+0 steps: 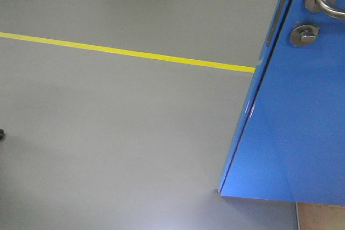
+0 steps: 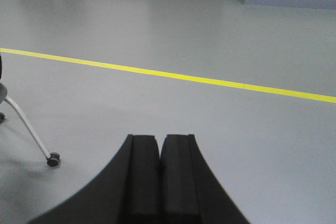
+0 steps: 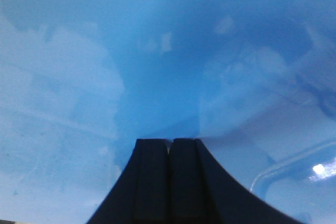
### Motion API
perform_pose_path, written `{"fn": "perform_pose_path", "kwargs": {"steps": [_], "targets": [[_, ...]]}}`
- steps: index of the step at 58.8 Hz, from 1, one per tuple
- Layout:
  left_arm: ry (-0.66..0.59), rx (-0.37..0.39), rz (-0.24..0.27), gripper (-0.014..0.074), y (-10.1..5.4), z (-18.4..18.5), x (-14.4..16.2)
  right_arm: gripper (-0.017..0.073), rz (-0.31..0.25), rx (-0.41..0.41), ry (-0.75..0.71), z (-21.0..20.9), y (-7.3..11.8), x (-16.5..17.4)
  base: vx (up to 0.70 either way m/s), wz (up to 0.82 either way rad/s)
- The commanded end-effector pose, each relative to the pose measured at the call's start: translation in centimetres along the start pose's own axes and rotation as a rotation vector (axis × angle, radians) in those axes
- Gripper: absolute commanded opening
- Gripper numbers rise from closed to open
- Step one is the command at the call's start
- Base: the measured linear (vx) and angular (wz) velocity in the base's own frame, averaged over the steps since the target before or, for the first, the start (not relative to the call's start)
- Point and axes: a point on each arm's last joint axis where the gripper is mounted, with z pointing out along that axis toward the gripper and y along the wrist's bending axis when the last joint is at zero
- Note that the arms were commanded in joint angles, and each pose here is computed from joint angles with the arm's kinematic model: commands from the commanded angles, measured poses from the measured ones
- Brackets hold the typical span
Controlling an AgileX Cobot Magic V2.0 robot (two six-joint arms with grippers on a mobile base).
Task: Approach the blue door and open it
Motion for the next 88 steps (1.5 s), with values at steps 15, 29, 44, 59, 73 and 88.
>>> {"fn": "perform_pose_path", "kwargs": {"steps": [15,29,44,59,73,88], "targets": [[-0.118,0.002,-0.010,0.0073,0.02,-0.45,-1.59,0.0008,-0.029,-0.072,-0.120,-1.52,2.10,-0.63,0.16,-0.06],[-0.118,0.002,-0.010,0.0073,0.02,-0.45,-1.59,0.0008,-0.029,-0.072,-0.120,-1.52,2.10,-0.63,0.15,-0.04],[-0.118,0.002,-0.010,0.0073,0.02,-0.45,-1.59,0.0008,-0.029,-0.072,-0.120,-1.52,2.10,-0.63,0.13,-0.06],[-0.118,0.002,-0.010,0.0073,0.02,-0.45,-1.59,0.0008,-0.029,-0.072,-0.120,-1.52,2.10,-0.63,0.11,-0.08],[-0.118,0.002,-0.010,0.0073,0.02,-0.45,-1.59,0.0008,-0.029,-0.072,-0.120,-1.52,2.10,-0.63,0.09,-0.06],[-0.118,0.002,-0.010,0.0073,0.02,-0.45,-1.59,0.0008,-0.029,-0.072,-0.120,-1.52,2.10,-0.63,0.04,-0.05]]}}
